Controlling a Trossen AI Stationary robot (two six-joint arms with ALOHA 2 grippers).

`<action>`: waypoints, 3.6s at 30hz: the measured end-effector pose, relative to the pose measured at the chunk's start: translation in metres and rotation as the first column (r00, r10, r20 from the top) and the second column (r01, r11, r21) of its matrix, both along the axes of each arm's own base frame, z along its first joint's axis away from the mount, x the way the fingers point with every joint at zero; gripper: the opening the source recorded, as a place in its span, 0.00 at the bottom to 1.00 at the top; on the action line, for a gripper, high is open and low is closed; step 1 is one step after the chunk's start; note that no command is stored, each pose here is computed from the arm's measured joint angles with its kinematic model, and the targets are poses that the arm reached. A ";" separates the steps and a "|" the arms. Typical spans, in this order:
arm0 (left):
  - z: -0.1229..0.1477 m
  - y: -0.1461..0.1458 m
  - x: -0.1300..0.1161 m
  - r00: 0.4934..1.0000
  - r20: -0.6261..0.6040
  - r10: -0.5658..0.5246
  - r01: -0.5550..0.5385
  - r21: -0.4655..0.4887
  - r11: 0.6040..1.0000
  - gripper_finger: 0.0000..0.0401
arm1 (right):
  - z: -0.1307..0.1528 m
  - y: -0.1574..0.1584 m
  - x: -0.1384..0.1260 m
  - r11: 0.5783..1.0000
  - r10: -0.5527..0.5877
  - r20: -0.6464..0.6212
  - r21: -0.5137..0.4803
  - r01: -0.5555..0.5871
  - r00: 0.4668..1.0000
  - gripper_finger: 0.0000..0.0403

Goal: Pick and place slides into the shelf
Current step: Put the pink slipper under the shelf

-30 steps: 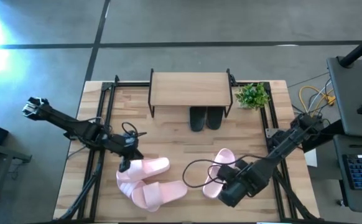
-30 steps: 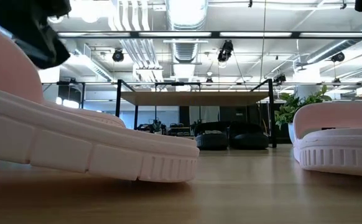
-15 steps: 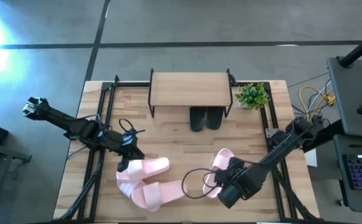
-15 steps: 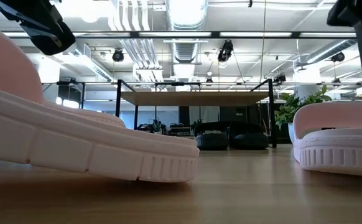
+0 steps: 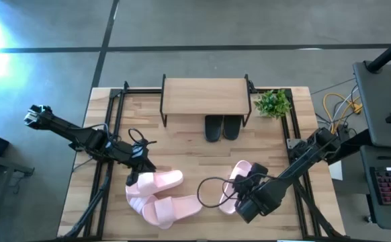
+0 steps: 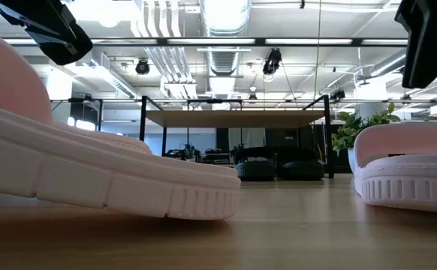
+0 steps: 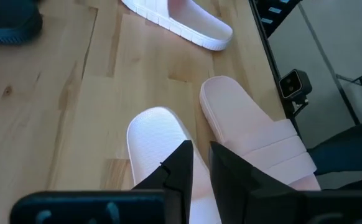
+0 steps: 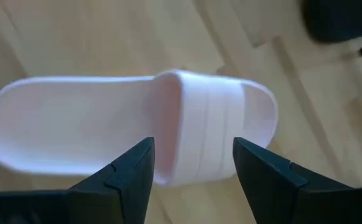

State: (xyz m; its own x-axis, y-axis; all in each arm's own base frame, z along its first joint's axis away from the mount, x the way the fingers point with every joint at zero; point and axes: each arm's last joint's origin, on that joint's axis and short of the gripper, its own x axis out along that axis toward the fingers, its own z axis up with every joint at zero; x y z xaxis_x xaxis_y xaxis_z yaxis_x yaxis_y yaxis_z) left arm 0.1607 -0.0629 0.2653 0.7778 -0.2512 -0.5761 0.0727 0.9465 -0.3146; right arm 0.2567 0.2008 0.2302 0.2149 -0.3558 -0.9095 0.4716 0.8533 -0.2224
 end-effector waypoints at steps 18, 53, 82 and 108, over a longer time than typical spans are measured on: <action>-0.025 0.007 -0.023 0.923 -0.381 0.049 -0.061 -0.018 0.998 0.09 | -0.012 -0.007 -0.004 0.997 -0.071 -0.003 -0.032 0.070 0.997 0.52; -0.046 -0.023 -0.021 0.796 -0.516 -0.316 0.323 -0.079 0.943 0.09 | -0.015 -0.003 0.003 0.998 0.065 -0.010 0.007 -0.065 0.998 0.52; -0.087 -0.039 0.031 0.944 -0.329 0.028 0.175 0.571 0.802 0.09 | -0.025 -0.007 -0.002 1.000 -0.014 -0.009 -0.005 0.014 1.000 0.52; -0.008 -0.001 -0.038 0.985 -0.071 0.156 -0.152 0.057 0.987 0.09 | -0.032 -0.012 0.003 0.989 0.144 -0.053 -0.029 -0.146 0.988 0.52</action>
